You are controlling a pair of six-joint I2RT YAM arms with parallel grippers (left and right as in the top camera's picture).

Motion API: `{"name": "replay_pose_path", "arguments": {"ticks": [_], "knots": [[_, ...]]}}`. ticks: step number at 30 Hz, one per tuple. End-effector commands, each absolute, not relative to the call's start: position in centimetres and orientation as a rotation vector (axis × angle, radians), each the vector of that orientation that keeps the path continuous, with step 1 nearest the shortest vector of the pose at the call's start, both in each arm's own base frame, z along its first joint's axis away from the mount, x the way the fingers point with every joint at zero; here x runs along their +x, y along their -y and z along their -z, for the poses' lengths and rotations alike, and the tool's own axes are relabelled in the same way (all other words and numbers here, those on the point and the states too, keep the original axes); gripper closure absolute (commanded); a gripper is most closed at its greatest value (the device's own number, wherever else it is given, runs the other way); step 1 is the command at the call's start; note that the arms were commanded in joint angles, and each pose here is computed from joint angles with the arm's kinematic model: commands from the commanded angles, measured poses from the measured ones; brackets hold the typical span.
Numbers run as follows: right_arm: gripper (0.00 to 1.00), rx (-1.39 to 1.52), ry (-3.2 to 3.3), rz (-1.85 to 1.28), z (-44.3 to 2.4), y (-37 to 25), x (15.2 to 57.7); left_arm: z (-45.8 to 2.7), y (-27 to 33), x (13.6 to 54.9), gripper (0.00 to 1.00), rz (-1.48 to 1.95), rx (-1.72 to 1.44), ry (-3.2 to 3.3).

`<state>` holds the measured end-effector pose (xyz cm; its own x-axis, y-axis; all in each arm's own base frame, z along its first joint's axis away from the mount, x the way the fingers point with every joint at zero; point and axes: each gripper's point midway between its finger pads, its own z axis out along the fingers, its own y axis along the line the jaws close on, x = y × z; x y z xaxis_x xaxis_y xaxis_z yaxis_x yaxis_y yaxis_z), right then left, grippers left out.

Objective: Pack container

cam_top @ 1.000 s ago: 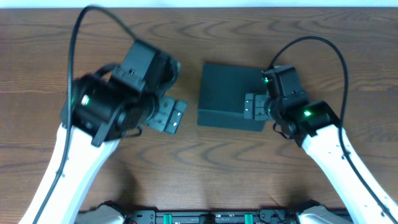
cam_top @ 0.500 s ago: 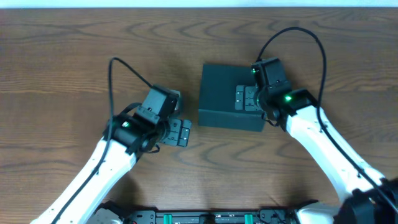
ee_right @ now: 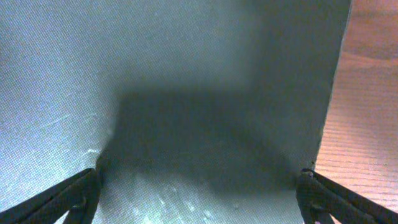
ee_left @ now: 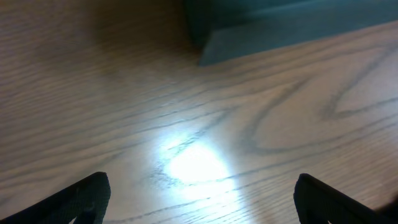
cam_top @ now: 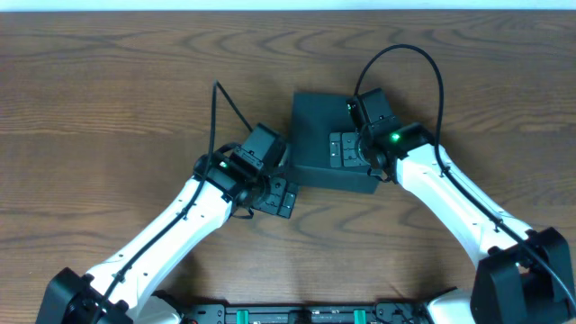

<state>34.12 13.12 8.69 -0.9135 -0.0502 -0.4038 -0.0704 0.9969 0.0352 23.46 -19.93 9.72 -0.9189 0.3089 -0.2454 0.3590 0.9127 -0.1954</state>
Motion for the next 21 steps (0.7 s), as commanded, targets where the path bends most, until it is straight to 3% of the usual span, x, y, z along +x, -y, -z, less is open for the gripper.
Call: {"name": "replay_pose_path", "arguments": {"ticks": [1,8,21], "knots": [[0.01,-0.1,-2.767,-0.012,-7.8,-12.8,33.3,-9.1,19.9,23.0,0.05,0.305,0.525,-2.875],[0.01,-0.091,-2.795,0.128,-6.6,-10.8,32.2,-7.9,18.6,22.3,0.05,0.209,0.528,-2.9],[0.01,-0.093,-2.759,0.023,-6.4,-12.2,33.0,-8.5,18.1,25.3,0.05,0.088,0.491,-2.771]]}}
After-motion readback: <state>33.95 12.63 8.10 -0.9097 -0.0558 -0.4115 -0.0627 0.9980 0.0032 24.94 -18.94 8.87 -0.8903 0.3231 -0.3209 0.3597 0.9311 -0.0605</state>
